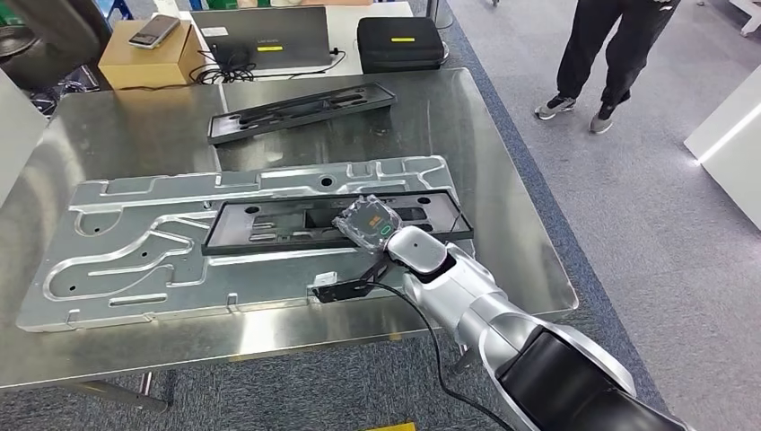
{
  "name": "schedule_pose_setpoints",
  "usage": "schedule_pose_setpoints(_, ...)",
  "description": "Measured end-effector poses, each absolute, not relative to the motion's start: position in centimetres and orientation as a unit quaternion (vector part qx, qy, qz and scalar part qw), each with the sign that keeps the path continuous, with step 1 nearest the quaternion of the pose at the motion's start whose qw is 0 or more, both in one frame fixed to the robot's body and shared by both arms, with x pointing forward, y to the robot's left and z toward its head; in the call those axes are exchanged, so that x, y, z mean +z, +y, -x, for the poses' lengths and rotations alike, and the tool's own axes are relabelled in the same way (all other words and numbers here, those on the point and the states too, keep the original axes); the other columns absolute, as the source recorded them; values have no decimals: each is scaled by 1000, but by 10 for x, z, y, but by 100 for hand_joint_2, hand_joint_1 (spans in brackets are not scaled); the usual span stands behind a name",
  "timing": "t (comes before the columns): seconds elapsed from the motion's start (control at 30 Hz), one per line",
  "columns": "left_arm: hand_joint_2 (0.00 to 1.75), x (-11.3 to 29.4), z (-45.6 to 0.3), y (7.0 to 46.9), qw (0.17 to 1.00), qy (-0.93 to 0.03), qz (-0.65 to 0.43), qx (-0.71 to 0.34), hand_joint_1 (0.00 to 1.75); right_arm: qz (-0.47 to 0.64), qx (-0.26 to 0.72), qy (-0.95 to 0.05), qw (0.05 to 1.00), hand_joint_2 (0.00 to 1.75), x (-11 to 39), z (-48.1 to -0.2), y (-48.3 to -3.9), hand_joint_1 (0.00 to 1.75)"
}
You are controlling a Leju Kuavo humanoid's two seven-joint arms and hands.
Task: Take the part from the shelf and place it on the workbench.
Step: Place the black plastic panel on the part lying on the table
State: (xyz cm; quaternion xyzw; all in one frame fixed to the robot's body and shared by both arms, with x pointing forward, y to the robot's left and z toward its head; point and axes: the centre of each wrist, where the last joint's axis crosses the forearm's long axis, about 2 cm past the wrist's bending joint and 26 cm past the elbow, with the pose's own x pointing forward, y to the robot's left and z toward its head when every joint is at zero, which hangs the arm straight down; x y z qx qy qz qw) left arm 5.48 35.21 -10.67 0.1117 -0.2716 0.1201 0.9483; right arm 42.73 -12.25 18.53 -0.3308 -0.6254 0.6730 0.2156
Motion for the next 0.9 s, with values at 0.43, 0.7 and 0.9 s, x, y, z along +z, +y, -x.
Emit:
schedule_pose_setpoints(0.43, 0, -106, -56, 352, 945, -288, -119, 103, 0, 329, 661, -640, 212, 0, 166, -419, -128, 0)
schedule_pose_setpoints(0.7, 0, -107, -53, 353, 943, -288, -129, 106, 0, 347, 583, -712, 183, 0, 176, -419, -127, 0)
schedule_pose_setpoints(0.9, 0, -107, -52, 353, 943, -286, -130, 109, 0, 326, 475, -799, 173, 0, 210, -424, -129, 0)
